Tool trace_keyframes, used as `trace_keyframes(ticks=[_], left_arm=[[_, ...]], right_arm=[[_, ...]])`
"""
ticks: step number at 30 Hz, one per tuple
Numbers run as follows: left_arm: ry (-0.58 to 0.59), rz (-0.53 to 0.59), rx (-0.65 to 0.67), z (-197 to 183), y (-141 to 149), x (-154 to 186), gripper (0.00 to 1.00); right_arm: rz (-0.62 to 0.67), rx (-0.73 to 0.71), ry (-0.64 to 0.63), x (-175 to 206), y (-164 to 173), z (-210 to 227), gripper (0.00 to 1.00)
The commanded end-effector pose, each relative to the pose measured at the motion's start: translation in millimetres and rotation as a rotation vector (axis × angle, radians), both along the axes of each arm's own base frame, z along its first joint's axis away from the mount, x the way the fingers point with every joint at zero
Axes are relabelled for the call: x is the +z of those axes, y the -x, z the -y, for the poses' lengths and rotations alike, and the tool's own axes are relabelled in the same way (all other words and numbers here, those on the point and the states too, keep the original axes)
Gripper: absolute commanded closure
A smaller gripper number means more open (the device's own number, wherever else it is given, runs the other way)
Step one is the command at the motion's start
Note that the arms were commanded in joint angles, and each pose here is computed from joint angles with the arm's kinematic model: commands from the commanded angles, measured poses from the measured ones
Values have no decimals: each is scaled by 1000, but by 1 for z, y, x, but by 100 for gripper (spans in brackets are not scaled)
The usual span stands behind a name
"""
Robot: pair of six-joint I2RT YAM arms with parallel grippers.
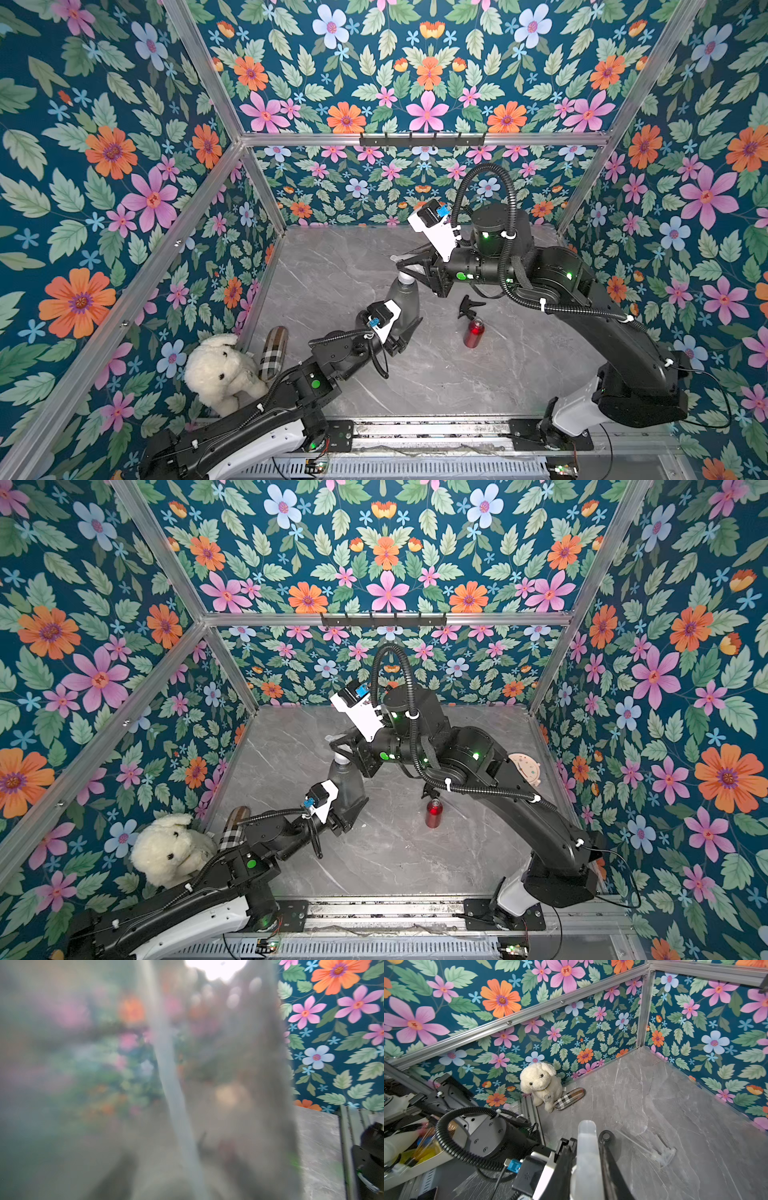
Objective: Attach spray nozzles to spray bottles
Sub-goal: Screw the spray nozzle on the spray bottle.
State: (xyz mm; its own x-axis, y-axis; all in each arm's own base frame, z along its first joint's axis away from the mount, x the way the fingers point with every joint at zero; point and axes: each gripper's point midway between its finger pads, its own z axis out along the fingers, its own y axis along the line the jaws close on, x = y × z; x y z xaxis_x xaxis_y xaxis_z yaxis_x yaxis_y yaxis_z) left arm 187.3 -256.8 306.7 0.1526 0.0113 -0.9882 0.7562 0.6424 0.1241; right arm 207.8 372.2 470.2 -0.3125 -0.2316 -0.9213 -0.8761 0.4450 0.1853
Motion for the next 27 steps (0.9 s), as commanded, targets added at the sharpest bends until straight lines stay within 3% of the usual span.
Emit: trace_keyframes(ticks=[1,10,22,27], left_arm=[[102,144,-2,-5,6,45,100],[113,139,-3,-7,7,46,100],[106,126,-31,-5,11,40,100],[105,127,-32,-5,11,39,100]], right_arm=[[-72,-86,164,-43,2,6,100],[26,-42,168,-44,17,-5,100],[57,-11,122,-28,22,-6,67],[66,-3,109,-26,23,-6,63]])
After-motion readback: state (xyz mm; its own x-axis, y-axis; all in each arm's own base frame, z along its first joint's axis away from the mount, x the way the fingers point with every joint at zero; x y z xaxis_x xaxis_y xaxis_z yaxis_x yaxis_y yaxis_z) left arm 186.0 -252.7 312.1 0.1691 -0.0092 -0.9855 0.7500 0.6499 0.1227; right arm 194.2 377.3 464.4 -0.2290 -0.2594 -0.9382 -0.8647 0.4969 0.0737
